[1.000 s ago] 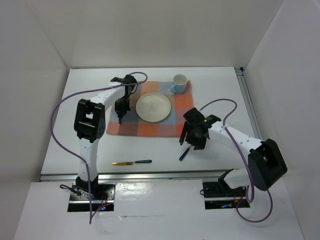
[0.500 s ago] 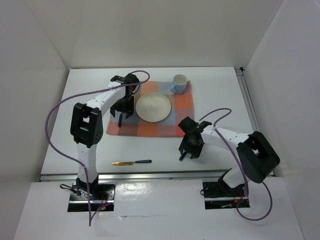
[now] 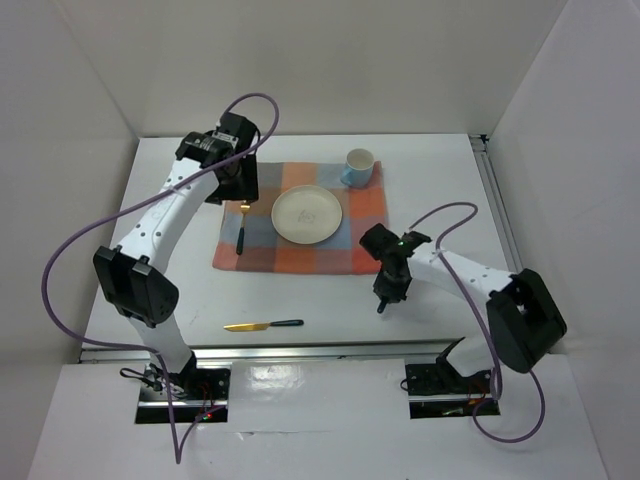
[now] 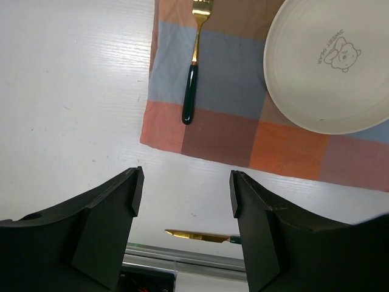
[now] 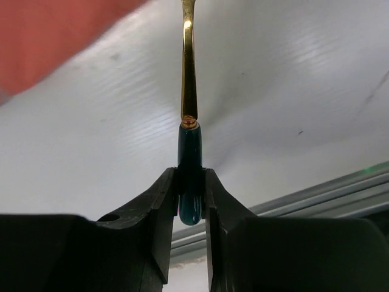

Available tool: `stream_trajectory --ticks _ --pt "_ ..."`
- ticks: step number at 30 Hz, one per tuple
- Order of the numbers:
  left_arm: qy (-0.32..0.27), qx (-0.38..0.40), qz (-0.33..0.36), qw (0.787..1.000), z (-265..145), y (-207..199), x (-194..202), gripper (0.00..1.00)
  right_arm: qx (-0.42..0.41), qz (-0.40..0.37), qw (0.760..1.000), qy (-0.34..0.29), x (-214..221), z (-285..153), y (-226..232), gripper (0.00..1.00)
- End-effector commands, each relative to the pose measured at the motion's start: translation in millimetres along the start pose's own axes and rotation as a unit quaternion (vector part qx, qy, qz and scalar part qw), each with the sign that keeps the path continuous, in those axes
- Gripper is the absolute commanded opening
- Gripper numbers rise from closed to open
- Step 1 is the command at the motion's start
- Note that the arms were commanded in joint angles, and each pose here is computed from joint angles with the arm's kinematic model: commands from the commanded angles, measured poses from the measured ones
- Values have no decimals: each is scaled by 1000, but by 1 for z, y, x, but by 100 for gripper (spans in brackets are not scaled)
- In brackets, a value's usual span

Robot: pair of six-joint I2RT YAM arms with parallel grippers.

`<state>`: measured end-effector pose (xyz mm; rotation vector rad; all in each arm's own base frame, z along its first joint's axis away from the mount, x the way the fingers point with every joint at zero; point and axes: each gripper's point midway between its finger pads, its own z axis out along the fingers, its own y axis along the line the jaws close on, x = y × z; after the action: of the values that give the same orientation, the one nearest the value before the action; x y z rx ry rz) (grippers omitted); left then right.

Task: Set the dinner table for one person

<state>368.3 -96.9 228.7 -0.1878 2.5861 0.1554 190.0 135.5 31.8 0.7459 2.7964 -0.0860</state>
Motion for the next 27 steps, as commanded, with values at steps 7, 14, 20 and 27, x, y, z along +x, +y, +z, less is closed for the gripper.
stream_trajectory --ticks 7,14,20,27 --pt "22 25 -5 999 5 -8 13 75 -195 -238 942 -131 -83 -96 107 0" --pt "24 21 -26 999 -5 6 31 79 -197 -310 919 -142 -119 -58 163 0" --pt "31 26 -25 999 -3 7 40 79 -186 -279 933 -129 -144 -21 168 0" --pt "33 17 -28 999 1 11 39 79 -167 -277 941 -99 -143 15 165 9"
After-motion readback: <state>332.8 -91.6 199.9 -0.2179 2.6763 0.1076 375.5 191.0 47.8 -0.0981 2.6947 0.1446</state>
